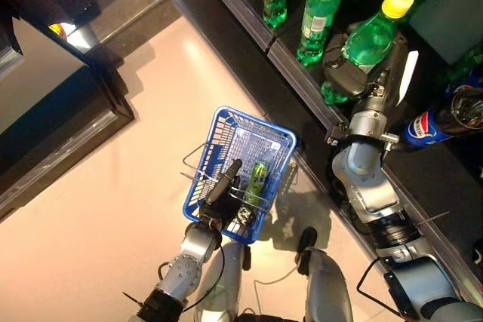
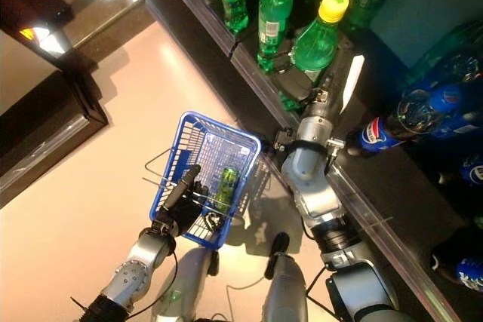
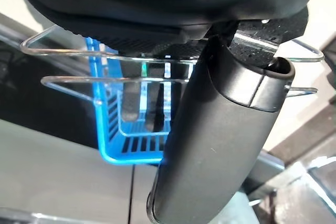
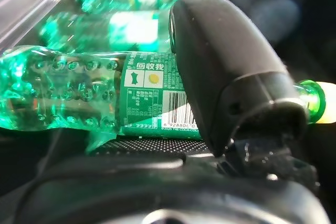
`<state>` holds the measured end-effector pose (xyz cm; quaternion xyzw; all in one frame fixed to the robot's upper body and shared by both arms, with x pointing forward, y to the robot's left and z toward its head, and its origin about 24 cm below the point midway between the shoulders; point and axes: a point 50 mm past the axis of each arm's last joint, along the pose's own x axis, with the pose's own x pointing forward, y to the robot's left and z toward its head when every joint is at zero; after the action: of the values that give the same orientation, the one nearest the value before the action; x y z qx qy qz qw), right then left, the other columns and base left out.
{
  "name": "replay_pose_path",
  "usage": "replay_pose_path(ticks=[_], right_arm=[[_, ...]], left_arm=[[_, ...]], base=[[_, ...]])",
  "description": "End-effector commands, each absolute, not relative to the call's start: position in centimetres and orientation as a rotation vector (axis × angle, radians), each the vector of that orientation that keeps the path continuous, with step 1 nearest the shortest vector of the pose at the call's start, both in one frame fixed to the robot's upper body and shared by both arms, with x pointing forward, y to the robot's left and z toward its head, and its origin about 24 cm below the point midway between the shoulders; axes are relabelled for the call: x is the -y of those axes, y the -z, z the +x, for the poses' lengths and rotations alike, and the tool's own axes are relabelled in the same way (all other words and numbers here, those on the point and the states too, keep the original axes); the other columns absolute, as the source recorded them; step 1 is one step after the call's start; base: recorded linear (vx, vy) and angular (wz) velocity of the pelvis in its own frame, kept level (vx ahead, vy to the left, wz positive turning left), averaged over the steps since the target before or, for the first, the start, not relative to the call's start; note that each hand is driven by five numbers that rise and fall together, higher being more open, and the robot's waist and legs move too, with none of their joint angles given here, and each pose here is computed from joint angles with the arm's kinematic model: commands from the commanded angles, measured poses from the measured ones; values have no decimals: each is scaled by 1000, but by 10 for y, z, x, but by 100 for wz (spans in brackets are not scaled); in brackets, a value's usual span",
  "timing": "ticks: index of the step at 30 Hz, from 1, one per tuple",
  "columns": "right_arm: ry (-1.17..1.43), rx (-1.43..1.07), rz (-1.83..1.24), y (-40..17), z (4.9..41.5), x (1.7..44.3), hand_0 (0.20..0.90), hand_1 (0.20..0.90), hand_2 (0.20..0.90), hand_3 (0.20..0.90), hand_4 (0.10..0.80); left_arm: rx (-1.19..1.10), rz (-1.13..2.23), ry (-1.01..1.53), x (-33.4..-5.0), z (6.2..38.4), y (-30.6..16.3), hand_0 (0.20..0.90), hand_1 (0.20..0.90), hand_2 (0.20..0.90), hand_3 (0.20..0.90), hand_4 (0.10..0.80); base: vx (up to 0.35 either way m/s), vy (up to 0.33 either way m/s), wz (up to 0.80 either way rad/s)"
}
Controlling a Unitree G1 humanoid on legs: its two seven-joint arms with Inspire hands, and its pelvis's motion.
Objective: Pick up the drink and place into the basket.
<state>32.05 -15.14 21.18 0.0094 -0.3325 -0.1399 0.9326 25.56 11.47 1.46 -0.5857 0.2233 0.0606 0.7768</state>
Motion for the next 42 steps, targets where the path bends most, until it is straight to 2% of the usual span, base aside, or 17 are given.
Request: replay_pose_path(ticks=[1, 13, 21, 42], right_arm=[[-34, 1196, 158, -304, 261, 115, 300, 300, 300, 200, 100], [-214, 1090, 229, -284, 248, 92, 300, 300, 300, 200, 100], [-329, 823, 306, -241, 270, 53, 300, 300, 300, 200, 100], [-278, 620, 191, -197, 318, 28, 300, 300, 300, 200, 100]], left_arm=[[-41, -1372, 301, -112, 255, -124, 300, 300, 300, 200, 100], [-104, -1373, 274, -108, 249, -120, 300, 300, 300, 200, 100], [-104, -1384, 375, -85, 249, -130, 300, 300, 300, 200, 100], [-66, -1407, 581, -42, 260, -144, 300, 300, 300, 200, 100]], base=[[51, -4, -1], [37, -4, 0], [-30, 17, 0], [-47, 32, 2]])
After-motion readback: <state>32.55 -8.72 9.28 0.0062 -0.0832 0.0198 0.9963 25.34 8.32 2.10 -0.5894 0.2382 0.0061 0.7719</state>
